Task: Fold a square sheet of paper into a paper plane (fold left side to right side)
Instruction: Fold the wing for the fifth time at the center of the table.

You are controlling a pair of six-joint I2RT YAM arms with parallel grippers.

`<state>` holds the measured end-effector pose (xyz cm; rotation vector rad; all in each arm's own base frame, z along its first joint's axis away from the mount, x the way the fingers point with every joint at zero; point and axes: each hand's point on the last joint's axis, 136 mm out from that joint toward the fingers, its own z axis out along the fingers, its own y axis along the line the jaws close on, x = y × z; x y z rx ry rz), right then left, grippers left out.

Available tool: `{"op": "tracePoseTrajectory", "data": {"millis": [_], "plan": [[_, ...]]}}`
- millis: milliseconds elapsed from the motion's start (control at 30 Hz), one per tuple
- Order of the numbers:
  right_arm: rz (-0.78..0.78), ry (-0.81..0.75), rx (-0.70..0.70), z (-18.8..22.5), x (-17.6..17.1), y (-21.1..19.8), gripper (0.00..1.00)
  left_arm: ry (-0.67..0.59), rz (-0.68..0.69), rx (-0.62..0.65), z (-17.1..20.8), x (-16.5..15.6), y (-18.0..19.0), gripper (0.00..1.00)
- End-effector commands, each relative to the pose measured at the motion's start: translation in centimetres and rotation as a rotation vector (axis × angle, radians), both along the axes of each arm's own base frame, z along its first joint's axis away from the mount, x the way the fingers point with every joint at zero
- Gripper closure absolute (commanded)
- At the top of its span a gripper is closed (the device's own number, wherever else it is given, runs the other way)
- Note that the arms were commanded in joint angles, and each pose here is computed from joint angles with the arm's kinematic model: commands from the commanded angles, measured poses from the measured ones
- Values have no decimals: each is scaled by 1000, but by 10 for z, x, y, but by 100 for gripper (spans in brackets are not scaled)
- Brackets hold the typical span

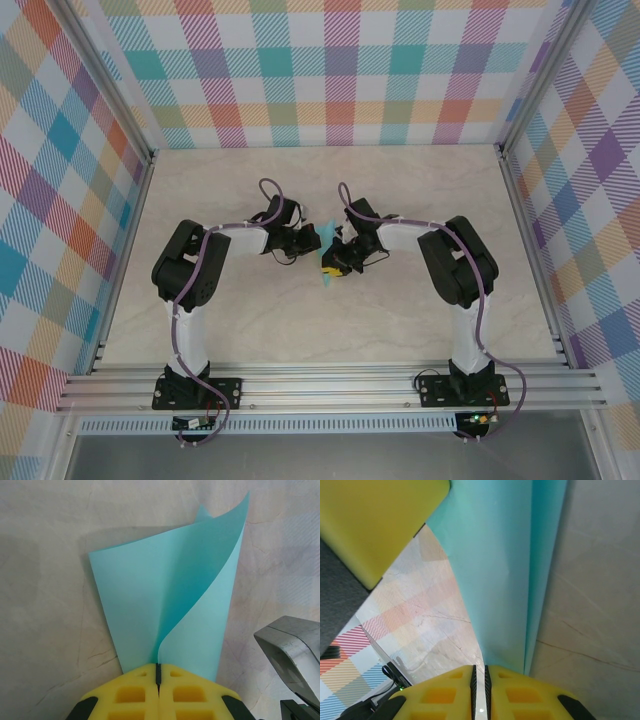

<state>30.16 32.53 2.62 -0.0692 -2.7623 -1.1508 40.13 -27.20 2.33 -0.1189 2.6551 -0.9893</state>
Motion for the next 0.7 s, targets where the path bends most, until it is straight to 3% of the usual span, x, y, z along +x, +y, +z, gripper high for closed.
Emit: {"op": "tracePoseTrajectory", "data": {"millis": [0,667], "plan": [[30,82,-57,-16,-18,-5,86,84,61,116,-36,-6,24,100],[98,173,-105,-25,-49,-10,86,94,69,129,-41,-6,27,100]]}}
